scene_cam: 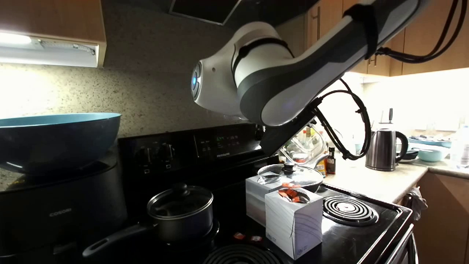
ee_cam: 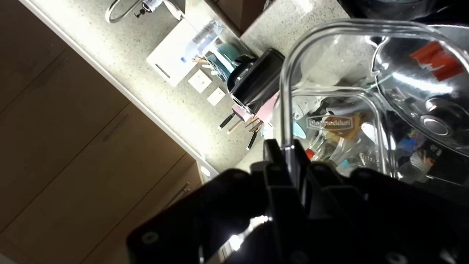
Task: Pour the contents of the bowl into the box
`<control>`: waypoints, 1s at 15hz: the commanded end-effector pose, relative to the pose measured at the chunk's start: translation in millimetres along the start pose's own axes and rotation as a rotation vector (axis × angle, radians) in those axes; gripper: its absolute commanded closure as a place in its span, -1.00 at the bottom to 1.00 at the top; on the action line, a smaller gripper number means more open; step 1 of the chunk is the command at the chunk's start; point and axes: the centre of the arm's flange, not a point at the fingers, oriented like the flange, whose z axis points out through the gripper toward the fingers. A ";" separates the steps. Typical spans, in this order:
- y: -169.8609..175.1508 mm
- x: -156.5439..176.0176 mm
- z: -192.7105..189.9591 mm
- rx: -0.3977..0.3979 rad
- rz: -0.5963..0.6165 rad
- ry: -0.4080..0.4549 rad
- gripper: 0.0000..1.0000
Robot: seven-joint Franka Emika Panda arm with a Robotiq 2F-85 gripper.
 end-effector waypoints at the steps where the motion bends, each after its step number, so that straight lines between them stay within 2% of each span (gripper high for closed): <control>1: 5.9 -9.5 11.1 -0.002 -0.038 -0.016 0.96; 4: 6.3 -14.7 19.0 -0.016 -0.055 -0.006 0.96; 10: -12.4 -36.0 24.4 -0.096 -0.127 0.039 0.96; 15: -18.3 -39.0 32.7 -0.111 -0.172 0.084 0.96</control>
